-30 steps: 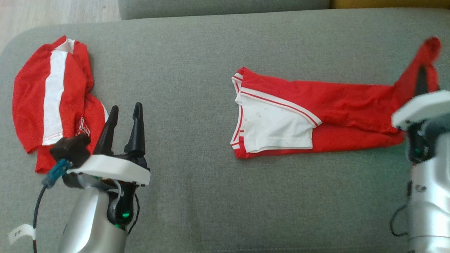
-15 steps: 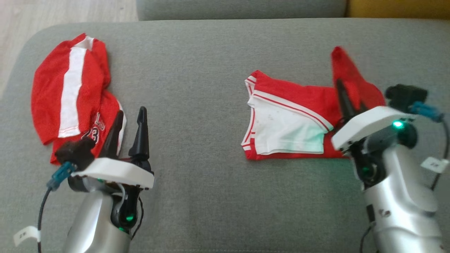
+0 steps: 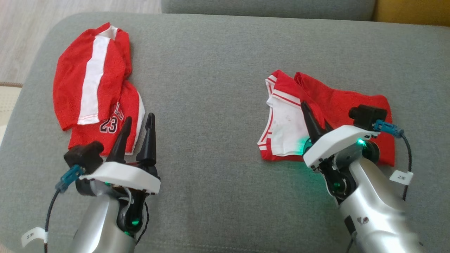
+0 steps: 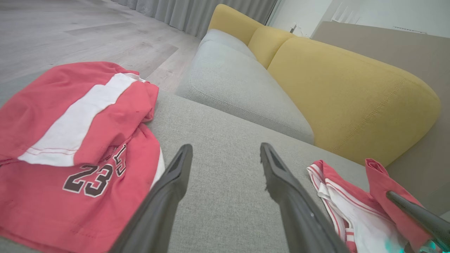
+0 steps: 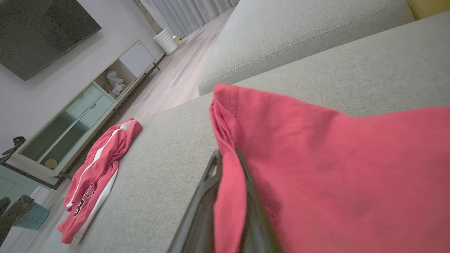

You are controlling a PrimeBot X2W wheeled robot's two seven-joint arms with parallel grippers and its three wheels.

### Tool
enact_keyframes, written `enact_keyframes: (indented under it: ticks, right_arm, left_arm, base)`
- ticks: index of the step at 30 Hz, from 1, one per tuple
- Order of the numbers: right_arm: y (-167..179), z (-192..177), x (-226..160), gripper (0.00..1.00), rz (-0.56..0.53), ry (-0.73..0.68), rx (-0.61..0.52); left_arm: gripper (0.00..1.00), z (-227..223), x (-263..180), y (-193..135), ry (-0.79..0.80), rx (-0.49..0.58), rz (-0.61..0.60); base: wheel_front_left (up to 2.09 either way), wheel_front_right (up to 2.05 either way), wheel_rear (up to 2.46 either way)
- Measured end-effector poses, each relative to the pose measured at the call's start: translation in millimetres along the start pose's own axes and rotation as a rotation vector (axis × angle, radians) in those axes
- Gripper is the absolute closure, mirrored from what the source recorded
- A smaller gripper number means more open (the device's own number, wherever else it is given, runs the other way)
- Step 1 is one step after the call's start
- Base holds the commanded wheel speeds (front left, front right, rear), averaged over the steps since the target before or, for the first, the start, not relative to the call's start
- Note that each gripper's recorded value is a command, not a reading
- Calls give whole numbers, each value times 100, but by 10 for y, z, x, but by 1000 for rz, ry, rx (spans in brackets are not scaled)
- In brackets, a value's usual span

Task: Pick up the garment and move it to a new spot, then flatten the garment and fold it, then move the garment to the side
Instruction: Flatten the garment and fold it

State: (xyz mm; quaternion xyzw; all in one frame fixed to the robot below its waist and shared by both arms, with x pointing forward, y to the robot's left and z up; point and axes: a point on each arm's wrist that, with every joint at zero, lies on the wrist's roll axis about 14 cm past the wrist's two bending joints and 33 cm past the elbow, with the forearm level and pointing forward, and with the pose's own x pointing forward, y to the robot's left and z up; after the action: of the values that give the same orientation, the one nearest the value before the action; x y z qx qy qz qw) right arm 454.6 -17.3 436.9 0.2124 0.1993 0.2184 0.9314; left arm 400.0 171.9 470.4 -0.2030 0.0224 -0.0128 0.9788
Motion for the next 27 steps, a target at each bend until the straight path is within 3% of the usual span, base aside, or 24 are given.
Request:
enact_keyframes:
  ticks: [5,6,7,12,16,19,27]
  right_arm:
    - [74,-14,95,100,19,-4,18]
    - [81,-40,109,19,21,7,21]
    - [97,-77,120,0,25,22,30]
    - [387,-288,99,0,118,93,-22]
    - [555,-175,59,0,166,49,14]
    - [483,-31,41,0,143,0,1]
    - [68,718,-40,0,29,-206,-259]
  left_arm:
    - [0,-17,-32,55,6,0,17]
    - [0,-31,-39,71,10,-9,24]
    - [0,-43,-44,85,13,-17,29]
    - [0,-89,-33,75,26,-33,29]
    - [0,-93,-7,10,27,-34,10]
    - [0,-84,17,-51,24,-36,-8]
    - [0,4,88,-233,-4,-41,-61]
  base:
    - [0,0,0]
    - [0,0,0]
    - [0,0,0]
    - [0,0,0]
    - [0,0,0]
    - [0,0,0]
    - [0,0,0]
